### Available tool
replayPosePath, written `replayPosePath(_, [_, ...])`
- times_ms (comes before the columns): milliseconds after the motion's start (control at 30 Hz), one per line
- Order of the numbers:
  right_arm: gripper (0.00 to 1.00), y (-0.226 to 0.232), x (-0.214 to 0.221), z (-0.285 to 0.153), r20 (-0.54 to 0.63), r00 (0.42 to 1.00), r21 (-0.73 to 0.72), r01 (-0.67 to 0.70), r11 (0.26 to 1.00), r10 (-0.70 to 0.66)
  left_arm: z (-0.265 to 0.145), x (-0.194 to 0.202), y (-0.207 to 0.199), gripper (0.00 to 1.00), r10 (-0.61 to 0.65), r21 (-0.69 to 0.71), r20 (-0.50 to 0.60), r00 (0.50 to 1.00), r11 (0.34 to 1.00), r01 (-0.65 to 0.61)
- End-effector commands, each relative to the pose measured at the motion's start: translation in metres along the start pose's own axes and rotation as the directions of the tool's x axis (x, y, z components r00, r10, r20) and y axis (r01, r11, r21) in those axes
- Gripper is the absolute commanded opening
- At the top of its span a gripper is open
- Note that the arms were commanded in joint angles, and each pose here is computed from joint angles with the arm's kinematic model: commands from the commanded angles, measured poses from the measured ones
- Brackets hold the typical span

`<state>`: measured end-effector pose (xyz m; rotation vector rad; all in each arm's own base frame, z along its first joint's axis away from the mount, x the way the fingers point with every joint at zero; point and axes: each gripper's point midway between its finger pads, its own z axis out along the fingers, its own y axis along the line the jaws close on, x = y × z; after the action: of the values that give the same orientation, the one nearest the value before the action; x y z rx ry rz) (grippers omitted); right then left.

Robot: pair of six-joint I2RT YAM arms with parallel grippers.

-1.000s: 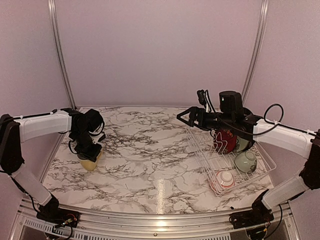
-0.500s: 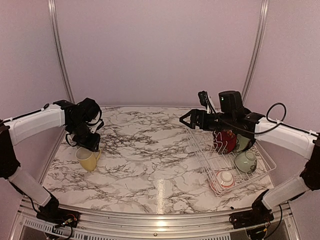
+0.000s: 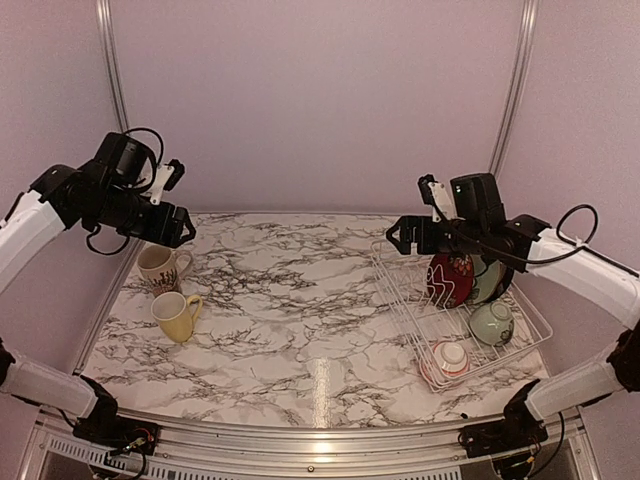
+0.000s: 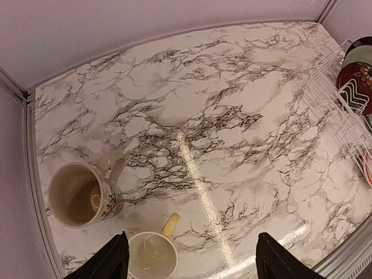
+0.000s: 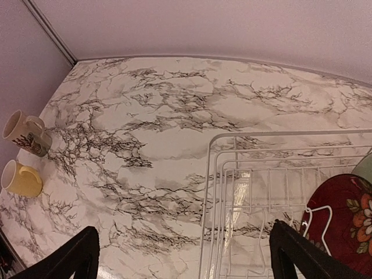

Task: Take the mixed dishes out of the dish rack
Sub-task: Grab the plate from the dish rack.

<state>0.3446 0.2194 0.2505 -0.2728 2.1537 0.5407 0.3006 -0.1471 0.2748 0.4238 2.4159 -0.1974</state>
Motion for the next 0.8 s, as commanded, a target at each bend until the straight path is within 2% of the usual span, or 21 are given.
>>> replayPosePath(0, [0.98,-0.038,-0.005,-0.023,0.018,0.999,0.175,0.035,0.984,-0.039,-0.047,-0.038,-0.028,0.82,-0.052,0.184,0.228,0.972,0.983,0.010])
replayPosePath(133, [0.98,-0.079,-0.009,-0.042,0.030,0.999,0.310,0.014,0.951,-0.024,-0.076,-0.050,-0.052,0.92,-0.167,0.372,0.391,0.905,0.928,0.010])
replayPosePath(233, [0.96,-0.116,-0.011,-0.056,0.048,0.998,0.384,-0.046,0.922,0.030,-0.098,-0.053,-0.068,0.98,-0.261,0.511,0.480,0.837,0.859,-0.025])
replayPosePath(367, [0.92,-0.169,-0.010,-0.078,0.089,0.988,0.501,-0.152,0.852,0.125,-0.107,-0.050,-0.080,0.99,-0.357,0.624,0.513,0.781,0.780,-0.053])
replayPosePath(500, [0.78,-0.227,-0.013,-0.109,0.133,0.979,0.649,-0.202,0.733,0.152,-0.103,-0.047,-0.083,0.99,-0.441,0.691,0.487,0.754,0.723,-0.023])
replayPosePath(600, [0.76,-0.258,-0.022,-0.122,0.153,0.974,0.707,-0.224,0.671,0.165,-0.098,-0.040,-0.088,0.99,-0.495,0.746,0.454,0.741,0.666,-0.012])
replayPosePath(700, [0.74,-0.268,-0.044,-0.118,0.147,0.980,0.721,-0.197,0.665,0.132,-0.092,-0.033,-0.091,0.99,-0.519,0.770,0.428,0.740,0.638,0.003])
replayPosePath(767, [0.73,-0.269,-0.057,-0.106,0.117,0.988,0.687,-0.151,0.711,0.097,-0.087,-0.029,-0.092,0.99,-0.523,0.773,0.410,0.747,0.635,0.019])
